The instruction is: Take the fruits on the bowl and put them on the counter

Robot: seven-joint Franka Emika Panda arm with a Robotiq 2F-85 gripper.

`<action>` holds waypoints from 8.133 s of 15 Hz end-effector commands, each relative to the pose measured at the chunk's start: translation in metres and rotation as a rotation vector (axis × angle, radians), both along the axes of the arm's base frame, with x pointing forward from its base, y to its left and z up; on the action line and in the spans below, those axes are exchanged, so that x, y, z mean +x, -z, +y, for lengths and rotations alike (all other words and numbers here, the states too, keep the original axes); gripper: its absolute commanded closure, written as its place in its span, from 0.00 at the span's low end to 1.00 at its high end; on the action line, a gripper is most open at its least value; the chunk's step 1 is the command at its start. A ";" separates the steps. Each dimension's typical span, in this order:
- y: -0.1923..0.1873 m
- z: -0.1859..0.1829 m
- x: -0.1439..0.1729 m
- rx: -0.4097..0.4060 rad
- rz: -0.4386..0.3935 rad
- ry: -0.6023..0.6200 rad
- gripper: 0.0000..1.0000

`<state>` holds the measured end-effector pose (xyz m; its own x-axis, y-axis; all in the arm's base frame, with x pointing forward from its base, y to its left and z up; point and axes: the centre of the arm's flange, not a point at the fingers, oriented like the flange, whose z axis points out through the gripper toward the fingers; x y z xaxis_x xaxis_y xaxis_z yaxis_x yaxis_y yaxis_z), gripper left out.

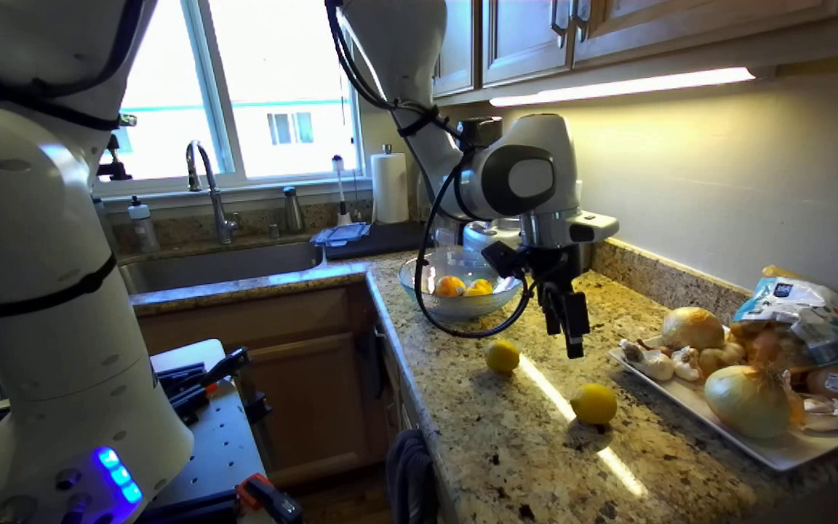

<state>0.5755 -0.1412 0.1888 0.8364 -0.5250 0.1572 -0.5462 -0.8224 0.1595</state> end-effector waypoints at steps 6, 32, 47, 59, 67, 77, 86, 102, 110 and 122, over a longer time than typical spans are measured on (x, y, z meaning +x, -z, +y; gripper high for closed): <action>-0.063 0.075 -0.007 -0.016 -0.072 -0.164 0.00; -0.032 0.240 0.031 0.038 0.083 -1.272 0.00; 0.030 0.233 0.054 0.003 0.202 -1.727 0.22; 0.026 0.227 0.054 0.006 0.207 -1.704 0.61; -0.012 0.214 0.039 -0.006 0.192 -1.527 0.61; -0.103 0.204 0.028 -0.009 0.233 -1.184 0.61; -0.124 0.124 0.019 -0.027 0.205 -0.797 0.61; 0.010 0.002 -0.018 0.026 0.181 -0.100 0.61; 0.058 0.003 -0.026 0.089 0.159 -0.028 0.61; 0.011 0.026 -0.033 0.029 0.053 -0.127 0.00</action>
<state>0.5626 -0.1258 0.1483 0.8906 -0.4519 0.0509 -0.4539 -0.8765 0.1608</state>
